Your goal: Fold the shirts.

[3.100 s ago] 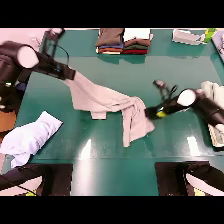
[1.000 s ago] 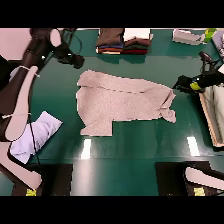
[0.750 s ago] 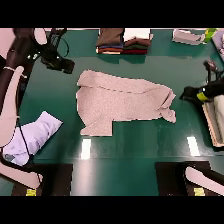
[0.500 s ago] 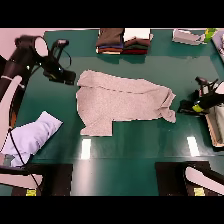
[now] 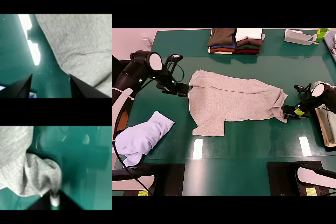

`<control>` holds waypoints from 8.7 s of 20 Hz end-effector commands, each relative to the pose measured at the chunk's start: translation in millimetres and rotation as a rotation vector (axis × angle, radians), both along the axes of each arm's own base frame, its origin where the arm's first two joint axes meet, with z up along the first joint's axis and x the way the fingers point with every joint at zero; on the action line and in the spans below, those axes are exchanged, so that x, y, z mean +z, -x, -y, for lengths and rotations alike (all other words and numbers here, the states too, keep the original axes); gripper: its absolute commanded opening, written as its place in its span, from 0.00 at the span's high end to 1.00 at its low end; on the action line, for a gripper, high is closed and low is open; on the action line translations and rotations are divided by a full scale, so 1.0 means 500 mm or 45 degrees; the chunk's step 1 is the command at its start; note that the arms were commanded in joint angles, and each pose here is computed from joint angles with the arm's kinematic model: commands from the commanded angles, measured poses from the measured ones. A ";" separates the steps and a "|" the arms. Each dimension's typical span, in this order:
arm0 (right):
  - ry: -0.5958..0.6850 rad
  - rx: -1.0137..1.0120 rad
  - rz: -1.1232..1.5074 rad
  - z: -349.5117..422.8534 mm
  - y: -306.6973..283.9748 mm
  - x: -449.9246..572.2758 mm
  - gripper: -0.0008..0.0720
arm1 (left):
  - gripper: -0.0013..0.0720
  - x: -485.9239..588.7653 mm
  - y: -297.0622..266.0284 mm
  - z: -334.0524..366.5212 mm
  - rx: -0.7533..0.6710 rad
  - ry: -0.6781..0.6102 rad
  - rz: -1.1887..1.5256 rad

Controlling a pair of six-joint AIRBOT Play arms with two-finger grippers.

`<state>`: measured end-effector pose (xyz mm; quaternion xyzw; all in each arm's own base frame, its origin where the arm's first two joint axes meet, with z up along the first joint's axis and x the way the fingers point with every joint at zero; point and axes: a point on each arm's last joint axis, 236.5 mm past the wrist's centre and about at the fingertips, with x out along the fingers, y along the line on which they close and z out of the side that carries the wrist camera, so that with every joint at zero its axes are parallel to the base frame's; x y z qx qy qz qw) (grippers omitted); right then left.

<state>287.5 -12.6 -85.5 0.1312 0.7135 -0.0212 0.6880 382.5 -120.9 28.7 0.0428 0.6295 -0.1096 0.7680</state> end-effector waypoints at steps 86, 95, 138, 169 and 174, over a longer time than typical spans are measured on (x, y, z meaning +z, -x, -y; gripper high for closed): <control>-0.054 0.059 0.103 -0.043 -0.224 0.081 0.42 | 0.59 -0.137 -0.037 -0.026 -0.023 0.145 -0.135; 0.073 0.051 0.155 0.023 -0.084 0.172 0.42 | 0.32 0.035 0.058 -0.047 0.077 0.165 0.022; -0.072 0.102 -0.107 -0.093 0.165 0.036 0.97 | 0.95 -0.197 0.367 -0.007 0.122 0.069 -0.279; 0.016 0.087 0.224 -0.047 -0.241 0.144 0.97 | 0.95 -0.066 -0.085 -0.009 0.090 0.040 0.382; -0.030 0.109 0.334 -0.064 -0.303 0.173 0.51 | 0.33 -0.027 -0.091 -0.007 0.101 0.043 0.382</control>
